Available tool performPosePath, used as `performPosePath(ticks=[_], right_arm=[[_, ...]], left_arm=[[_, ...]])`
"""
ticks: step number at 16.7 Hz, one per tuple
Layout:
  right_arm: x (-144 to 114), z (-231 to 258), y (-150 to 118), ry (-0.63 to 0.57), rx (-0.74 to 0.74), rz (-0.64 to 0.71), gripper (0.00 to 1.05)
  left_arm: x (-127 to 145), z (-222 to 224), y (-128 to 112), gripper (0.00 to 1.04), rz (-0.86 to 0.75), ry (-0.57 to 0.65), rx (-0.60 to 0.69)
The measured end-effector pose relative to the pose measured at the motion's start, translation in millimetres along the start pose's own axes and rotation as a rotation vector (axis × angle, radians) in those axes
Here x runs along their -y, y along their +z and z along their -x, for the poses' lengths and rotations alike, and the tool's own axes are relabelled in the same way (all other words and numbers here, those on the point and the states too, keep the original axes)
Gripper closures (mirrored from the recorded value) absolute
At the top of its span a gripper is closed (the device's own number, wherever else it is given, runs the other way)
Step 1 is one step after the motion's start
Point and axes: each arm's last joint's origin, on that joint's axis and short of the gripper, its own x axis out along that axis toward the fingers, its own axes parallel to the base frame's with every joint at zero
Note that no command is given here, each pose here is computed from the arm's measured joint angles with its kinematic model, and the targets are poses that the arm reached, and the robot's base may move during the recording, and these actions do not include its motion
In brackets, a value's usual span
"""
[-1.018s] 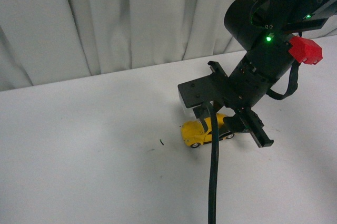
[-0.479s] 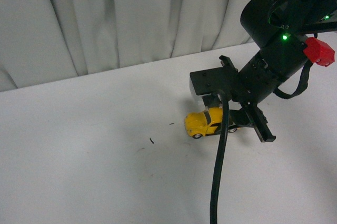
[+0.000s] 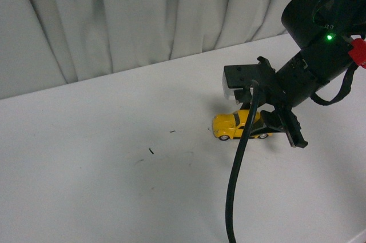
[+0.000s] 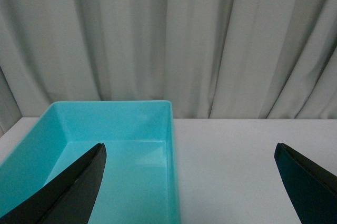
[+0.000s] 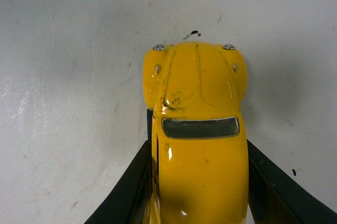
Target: Wind up and store yellow beetle toy
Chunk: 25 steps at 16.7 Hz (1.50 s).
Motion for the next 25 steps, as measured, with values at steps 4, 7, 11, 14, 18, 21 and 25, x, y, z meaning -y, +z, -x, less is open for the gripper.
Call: performPosePath(ticks=[4, 7, 11, 14, 18, 21, 25], right_arm=[[-4, 5, -12, -0.007, 0.011, -0.054, 0.63], [-7, 10, -23, -0.011, 0.007, -0.094, 0.63], [-7, 10, -22, -0.007, 0.006, -0.071, 0.63], [-7, 9, -18, 0.007, 0.003, -0.004, 0.58], [-13, 5, -19, 0.052, -0.004, -0.010, 0.17], [-14, 5, -19, 0.060, -0.002, -0.013, 0.07], [-13, 4, -16, 0.065, -0.004, 0.011, 0.07]], left_arm=[[0, 0, 0, 0.07, 0.000, 0.000, 0.000], [0, 0, 0, 0.07, 0.000, 0.000, 0.000], [0, 0, 0, 0.07, 0.000, 0.000, 0.000], [0, 0, 0, 0.07, 0.000, 0.000, 0.000], [0, 0, 0, 0.07, 0.000, 0.000, 0.001], [0, 0, 0, 0.07, 0.000, 0.000, 0.000], [0, 0, 0, 0.07, 0.000, 0.000, 0.000]])
